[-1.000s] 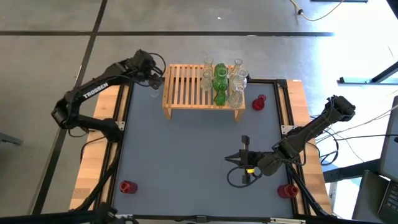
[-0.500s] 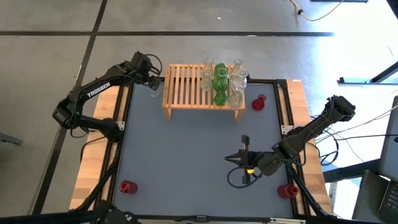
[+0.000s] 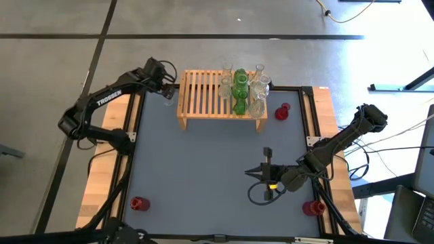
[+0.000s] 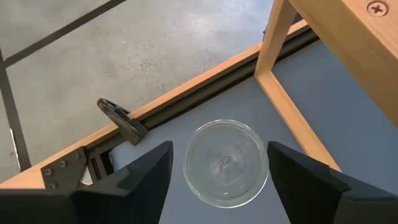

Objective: Sort vases onto shelf
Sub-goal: Put the transparent vase on the shelf aligned with the other transparent vase

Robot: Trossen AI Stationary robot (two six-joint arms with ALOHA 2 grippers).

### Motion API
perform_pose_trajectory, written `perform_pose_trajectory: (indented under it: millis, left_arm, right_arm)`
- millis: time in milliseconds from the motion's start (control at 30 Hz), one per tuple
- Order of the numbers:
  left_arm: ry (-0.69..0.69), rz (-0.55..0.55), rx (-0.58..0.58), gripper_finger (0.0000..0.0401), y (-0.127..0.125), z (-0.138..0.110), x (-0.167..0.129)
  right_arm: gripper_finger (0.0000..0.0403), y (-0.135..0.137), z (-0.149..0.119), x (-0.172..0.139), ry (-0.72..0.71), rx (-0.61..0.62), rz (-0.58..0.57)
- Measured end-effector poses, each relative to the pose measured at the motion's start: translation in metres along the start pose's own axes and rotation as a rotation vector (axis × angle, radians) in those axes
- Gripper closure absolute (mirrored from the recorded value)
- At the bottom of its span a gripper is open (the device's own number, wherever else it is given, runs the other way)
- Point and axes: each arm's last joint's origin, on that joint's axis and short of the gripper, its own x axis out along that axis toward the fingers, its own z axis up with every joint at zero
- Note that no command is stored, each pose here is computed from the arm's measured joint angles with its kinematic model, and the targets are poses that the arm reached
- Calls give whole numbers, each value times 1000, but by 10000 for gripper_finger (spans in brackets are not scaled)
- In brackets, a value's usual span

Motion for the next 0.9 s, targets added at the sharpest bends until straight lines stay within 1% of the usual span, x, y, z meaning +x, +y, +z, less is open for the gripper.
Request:
perform_pose_trajectory:
  millis: [167,267,733,900]
  left_arm:
    - [32,-2,10,146,-2,-1,9]
    - [45,-24,10,146,-3,-1,12]
    - [49,-14,10,146,-3,-1,14]
    - [47,-14,10,159,-3,-1,14]
  right_arm:
    - [391,0,0,0,0,0,0]
    - [391,0,0,0,0,0,0]
    - [391,0,0,0,0,-1,0]
    - [391,0,0,0,0,-1,0]
